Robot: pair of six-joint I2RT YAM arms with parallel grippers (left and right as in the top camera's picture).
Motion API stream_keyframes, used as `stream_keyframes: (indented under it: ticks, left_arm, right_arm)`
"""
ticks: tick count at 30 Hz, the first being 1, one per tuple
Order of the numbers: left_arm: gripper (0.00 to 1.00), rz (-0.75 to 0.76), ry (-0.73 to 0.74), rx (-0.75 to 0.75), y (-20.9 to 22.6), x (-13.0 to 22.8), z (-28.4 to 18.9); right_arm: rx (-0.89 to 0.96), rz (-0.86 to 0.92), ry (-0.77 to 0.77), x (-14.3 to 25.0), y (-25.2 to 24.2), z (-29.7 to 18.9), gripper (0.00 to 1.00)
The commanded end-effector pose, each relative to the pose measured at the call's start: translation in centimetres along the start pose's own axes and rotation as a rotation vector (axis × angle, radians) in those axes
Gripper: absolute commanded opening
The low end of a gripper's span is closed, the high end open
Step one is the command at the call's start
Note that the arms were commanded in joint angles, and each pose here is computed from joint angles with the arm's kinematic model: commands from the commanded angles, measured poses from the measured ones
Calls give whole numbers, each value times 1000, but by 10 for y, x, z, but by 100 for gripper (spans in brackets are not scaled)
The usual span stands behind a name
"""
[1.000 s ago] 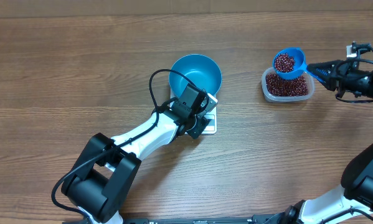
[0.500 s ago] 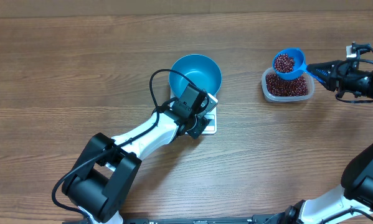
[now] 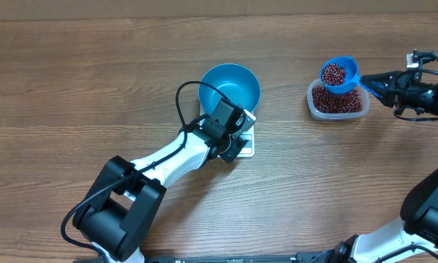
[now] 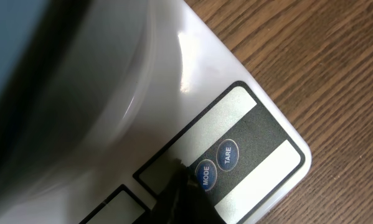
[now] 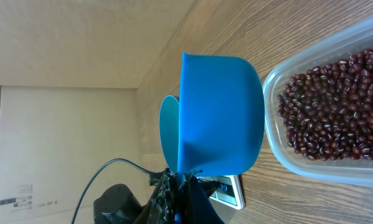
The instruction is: Scoop item into bowl and weigh 150g on scale
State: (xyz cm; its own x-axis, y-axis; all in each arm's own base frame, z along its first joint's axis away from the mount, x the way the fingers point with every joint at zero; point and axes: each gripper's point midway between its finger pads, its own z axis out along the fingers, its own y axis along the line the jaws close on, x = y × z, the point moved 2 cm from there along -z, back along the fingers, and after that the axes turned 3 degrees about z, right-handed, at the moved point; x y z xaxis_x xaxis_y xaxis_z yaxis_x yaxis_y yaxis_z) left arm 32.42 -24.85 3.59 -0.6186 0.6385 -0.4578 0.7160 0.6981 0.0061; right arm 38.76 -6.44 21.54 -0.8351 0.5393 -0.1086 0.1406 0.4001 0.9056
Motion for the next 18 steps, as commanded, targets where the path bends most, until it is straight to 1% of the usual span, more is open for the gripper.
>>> stream_keyframes:
  ticks: [1, 18]
  left_arm:
    - [4, -26, 74, -14, 2, 19, 16]
    - [4, -26, 78, -17, 2, 18, 12]
  right_arm:
    - [-15, -2, 2, 0, -2, 0, 4]
    - [-15, -3, 2, 0, -2, 0, 4]
